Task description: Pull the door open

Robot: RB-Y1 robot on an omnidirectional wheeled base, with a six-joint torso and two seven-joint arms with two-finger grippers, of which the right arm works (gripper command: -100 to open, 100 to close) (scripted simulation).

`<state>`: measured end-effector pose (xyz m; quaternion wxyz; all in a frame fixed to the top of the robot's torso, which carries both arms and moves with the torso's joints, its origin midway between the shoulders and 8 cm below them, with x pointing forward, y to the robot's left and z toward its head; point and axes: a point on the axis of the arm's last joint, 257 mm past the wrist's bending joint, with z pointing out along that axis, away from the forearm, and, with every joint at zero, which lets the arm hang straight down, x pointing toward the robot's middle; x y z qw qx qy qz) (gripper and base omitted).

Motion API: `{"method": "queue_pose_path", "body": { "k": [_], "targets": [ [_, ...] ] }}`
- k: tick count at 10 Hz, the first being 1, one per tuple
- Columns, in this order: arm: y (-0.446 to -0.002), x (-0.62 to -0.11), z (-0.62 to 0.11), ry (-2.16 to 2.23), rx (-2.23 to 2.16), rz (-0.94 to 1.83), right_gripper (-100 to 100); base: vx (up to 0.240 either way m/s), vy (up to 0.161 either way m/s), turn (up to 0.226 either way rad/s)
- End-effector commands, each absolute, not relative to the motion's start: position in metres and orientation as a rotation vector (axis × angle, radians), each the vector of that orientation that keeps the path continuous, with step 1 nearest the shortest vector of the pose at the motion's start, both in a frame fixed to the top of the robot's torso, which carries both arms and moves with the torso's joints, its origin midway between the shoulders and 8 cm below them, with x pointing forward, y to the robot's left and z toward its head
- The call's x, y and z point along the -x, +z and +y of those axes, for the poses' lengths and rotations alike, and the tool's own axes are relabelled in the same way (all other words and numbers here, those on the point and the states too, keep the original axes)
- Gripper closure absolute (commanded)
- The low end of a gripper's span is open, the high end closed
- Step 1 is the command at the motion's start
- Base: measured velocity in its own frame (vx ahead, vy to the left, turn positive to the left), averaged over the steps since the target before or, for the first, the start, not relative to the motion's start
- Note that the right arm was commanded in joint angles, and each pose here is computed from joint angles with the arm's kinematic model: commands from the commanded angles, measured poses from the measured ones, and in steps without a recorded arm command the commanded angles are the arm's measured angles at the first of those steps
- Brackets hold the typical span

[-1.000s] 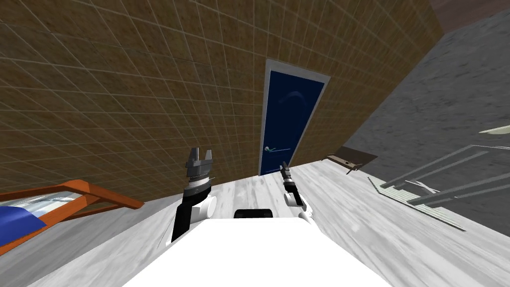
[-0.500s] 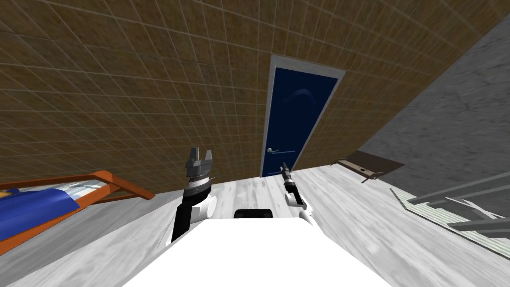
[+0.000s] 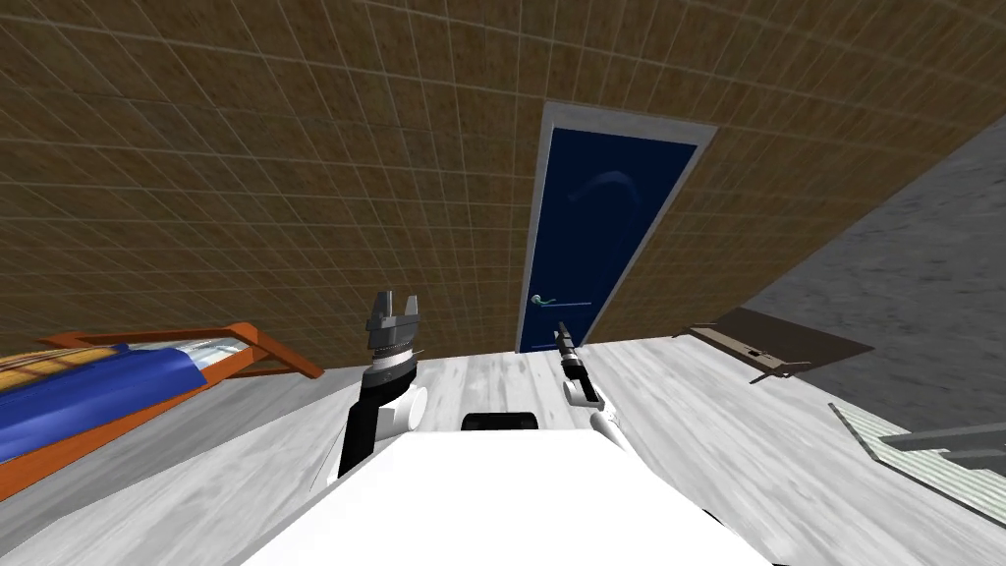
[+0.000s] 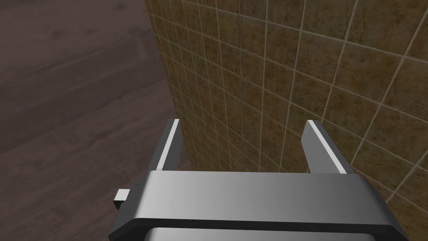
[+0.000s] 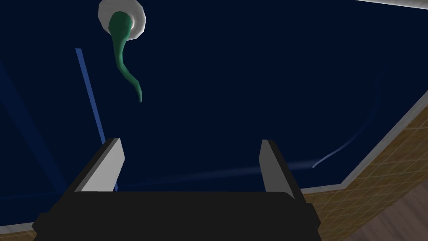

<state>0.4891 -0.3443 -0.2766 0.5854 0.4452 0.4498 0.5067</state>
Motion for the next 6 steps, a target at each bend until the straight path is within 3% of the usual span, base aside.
{"method": "queue_pose_path", "body": {
  "k": [1,6],
  "targets": [
    [-0.286,-0.490,-0.351,1.165,-1.057,1.062,-100,0.057,-0.083,0.150],
    [-0.311,-0.494,-0.371,1.118,-1.108,1.092,-100,0.056,-0.079,0.156]
  ]
}}
